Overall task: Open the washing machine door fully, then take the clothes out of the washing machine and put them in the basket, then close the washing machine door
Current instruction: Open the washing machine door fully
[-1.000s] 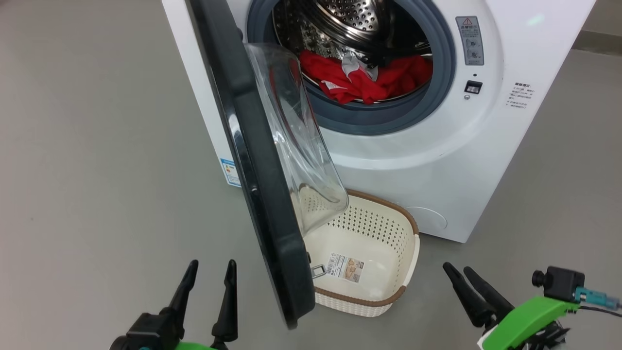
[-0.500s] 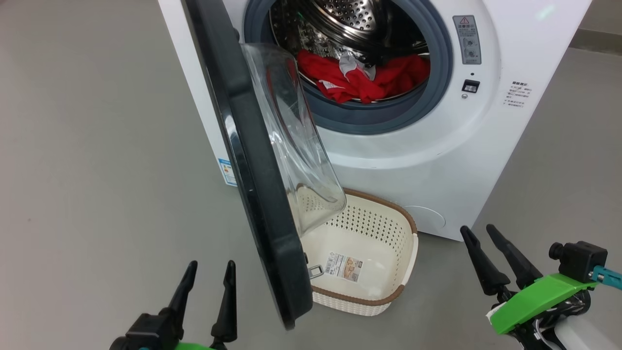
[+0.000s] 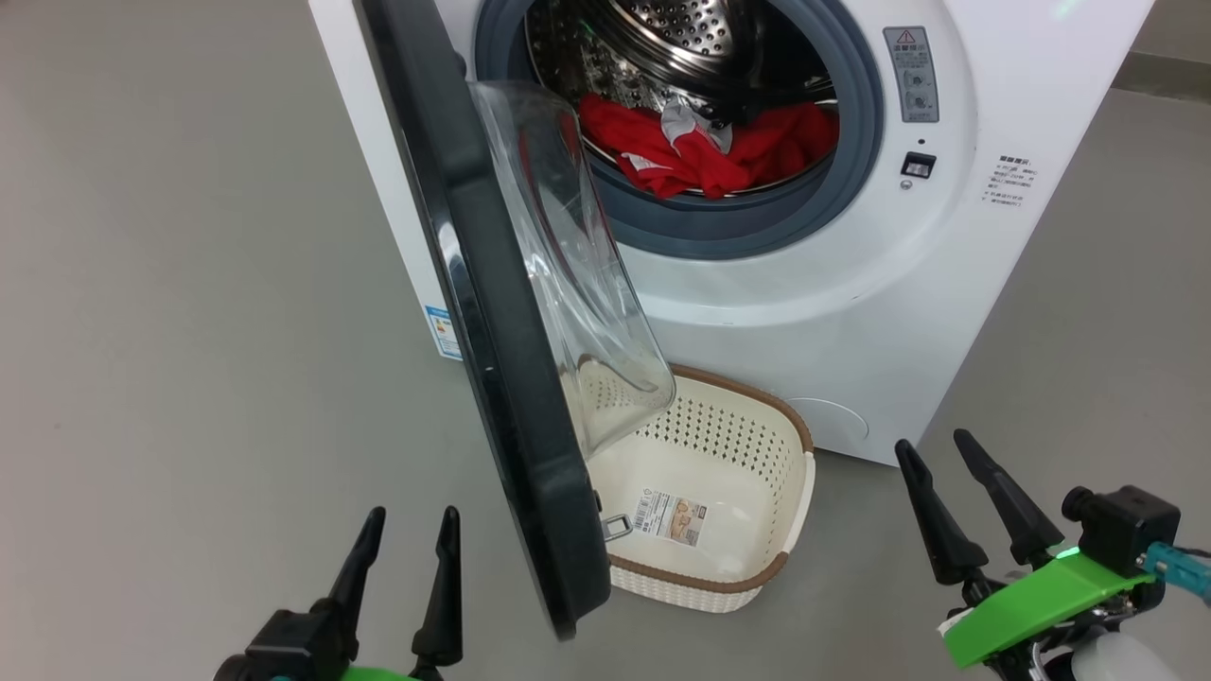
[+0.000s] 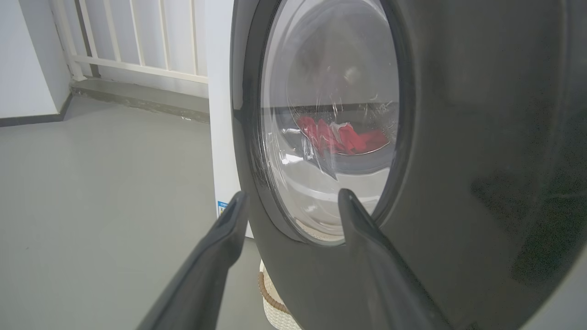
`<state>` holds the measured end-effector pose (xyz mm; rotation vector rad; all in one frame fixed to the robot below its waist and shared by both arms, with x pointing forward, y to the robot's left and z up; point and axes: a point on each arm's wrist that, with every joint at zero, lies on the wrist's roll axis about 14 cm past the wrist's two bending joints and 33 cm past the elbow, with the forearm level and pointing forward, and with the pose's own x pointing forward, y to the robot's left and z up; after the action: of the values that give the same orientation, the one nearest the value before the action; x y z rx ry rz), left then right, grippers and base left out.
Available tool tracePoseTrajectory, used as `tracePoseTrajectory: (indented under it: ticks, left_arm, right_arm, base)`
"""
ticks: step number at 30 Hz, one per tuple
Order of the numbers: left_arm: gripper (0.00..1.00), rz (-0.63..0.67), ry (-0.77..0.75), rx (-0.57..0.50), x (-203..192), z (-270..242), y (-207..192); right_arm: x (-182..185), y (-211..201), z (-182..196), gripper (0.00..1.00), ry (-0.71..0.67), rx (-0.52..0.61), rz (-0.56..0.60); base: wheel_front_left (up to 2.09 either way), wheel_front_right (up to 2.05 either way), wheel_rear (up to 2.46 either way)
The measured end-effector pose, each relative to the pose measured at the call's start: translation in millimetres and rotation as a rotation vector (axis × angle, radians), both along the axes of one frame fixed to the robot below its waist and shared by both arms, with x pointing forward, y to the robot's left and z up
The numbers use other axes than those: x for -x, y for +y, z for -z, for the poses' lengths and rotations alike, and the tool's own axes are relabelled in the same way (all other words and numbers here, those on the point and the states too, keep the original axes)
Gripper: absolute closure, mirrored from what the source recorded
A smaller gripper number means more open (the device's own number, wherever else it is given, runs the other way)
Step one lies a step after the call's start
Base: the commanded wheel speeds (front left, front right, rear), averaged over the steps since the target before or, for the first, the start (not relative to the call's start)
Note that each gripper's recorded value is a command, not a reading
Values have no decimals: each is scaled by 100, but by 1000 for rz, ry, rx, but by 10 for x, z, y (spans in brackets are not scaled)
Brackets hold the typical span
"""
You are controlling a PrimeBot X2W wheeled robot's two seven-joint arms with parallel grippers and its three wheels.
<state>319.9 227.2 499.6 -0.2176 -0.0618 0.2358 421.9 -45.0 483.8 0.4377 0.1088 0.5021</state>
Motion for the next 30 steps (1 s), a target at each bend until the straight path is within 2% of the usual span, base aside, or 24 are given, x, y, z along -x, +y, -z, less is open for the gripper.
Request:
tracePoseTrajectory:
  ticks: [14, 30]
  left_arm:
    - [0, 2, -4, 0, -5, -12, -5]
    - [0, 3, -6, 1, -8, -17, -9]
  right_arm:
    - [51, -5, -75, 0, -49, 16, 31]
    - [175, -53, 46, 0, -35, 55, 62]
  base:
    - [0, 0, 0]
    - [0, 0, 0]
